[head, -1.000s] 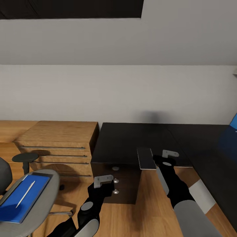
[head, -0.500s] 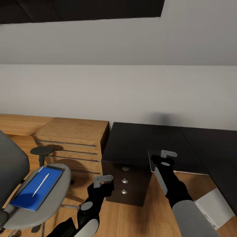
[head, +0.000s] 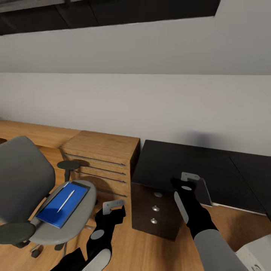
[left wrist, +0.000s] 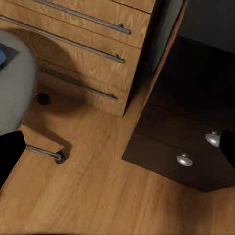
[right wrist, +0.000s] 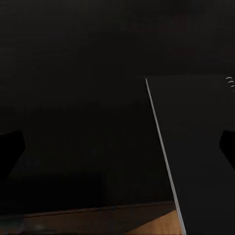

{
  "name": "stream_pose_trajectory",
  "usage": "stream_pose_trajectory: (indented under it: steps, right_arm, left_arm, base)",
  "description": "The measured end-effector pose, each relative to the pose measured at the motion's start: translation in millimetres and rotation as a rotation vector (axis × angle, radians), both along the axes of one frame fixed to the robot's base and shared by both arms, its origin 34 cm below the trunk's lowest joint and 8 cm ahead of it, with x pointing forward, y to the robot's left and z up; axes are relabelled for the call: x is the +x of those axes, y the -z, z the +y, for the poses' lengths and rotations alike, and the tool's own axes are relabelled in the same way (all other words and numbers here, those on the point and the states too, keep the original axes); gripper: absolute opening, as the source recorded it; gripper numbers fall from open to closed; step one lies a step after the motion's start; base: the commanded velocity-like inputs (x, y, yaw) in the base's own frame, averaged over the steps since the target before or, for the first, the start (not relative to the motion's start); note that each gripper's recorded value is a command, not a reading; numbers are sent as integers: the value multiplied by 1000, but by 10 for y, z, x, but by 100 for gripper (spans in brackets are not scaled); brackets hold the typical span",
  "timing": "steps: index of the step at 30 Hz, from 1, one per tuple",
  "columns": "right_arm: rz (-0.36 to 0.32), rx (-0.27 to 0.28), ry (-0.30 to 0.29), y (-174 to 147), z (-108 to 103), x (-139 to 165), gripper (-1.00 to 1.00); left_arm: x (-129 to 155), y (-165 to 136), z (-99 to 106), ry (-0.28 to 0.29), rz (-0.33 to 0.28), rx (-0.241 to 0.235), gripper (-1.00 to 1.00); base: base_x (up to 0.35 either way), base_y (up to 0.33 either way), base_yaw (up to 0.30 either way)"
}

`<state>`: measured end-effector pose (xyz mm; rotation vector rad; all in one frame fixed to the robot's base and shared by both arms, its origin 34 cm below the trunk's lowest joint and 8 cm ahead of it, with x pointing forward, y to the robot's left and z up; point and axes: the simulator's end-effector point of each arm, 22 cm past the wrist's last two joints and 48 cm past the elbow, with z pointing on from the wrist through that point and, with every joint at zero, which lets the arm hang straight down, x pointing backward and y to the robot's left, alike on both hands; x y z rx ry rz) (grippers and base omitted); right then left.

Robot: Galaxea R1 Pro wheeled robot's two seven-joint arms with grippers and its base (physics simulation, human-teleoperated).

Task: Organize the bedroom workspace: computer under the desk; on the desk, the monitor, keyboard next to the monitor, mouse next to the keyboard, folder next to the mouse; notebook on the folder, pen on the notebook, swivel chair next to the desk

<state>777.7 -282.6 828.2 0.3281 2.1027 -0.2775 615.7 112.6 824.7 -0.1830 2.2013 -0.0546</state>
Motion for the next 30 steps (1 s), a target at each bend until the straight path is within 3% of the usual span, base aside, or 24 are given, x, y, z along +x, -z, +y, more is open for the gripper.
stream_pose_trajectory:
  steps: [12, 30]
  right_arm:
    - [20, -21, -44, 101, 155, 1, 100]
    - [40, -25, -45, 225, 146, -7, 100]
  left_arm:
    - [11, 146, 73, -21, 30, 14, 100]
    - [-9, 247, 54, -17, 51, 15, 100]
  base:
    - [0, 0, 233]
    - [0, 3, 210]
